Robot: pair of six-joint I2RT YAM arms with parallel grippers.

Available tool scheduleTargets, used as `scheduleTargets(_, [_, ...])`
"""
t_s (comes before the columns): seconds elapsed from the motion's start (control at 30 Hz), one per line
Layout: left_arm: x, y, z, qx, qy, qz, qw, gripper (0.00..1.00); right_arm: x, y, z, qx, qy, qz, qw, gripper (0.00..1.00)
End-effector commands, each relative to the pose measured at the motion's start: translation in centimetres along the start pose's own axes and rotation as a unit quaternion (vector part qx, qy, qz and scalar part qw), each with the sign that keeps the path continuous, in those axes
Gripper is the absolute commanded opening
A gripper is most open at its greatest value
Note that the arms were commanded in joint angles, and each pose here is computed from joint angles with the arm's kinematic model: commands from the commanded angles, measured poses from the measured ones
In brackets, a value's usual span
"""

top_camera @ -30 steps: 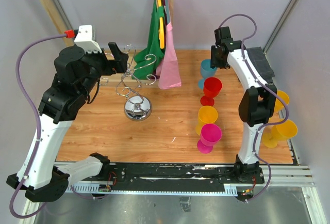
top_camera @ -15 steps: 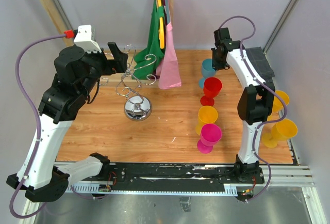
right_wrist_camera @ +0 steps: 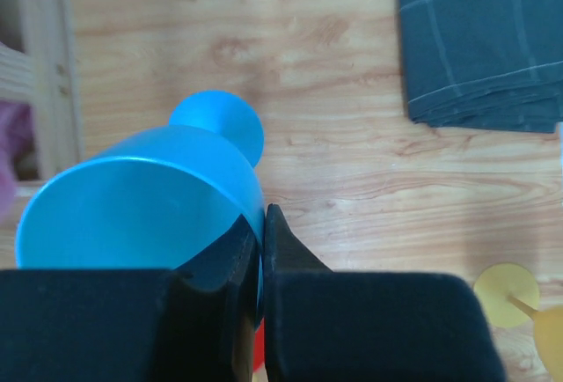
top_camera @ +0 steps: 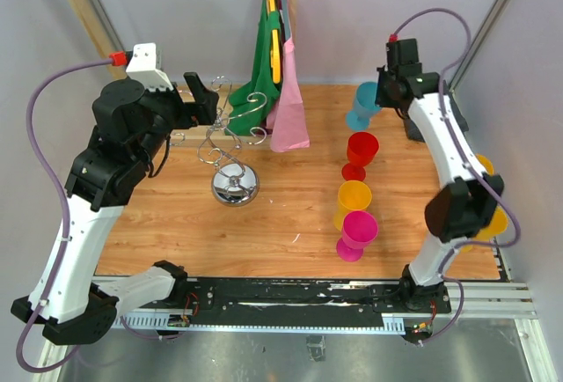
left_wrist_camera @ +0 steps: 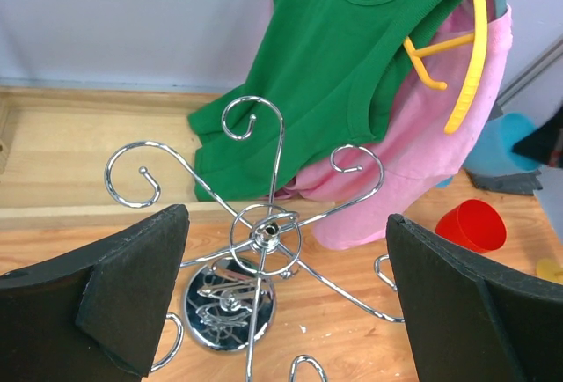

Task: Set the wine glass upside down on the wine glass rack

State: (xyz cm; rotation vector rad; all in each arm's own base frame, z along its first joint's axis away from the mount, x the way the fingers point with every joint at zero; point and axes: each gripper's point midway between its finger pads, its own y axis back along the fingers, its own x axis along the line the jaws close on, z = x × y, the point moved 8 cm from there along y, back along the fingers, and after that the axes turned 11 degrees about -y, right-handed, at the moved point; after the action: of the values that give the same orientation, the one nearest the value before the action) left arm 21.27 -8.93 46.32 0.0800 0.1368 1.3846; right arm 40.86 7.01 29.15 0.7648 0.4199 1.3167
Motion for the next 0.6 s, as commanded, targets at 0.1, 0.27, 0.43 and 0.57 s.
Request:
scheduleTargets(0.1, [-0.3, 1.4, 0.9, -0.028, 0.024, -0.025, 0.999, 0.99, -0.9, 10.8, 3.8, -0.199, -0.073, 0.090, 0.973, 0.01])
scheduleTargets(0.27, [-1.1, 1.9, 1.2, -0.049, 0.044, -0.062, 0.996, 0.99, -1.0, 17.4, 4.1, -0.282, -0.107, 0.186, 0.935, 0.01])
scheduleTargets(0.43, [-1.6, 1.6, 1.4, -0.052, 0.066, -0.076, 0.994, 0.99, -0.1, 24.3, 4.6, -0.347, -0.121, 0.332, 0.869, 0.01])
scheduleTargets(0.57, [-1.9, 1.5, 1.5, -0.053, 0.074, -0.091, 0.992, 0.99, 1.2, 28.5, 5.2, -0.356, -0.119, 0.452, 0.810, 0.01])
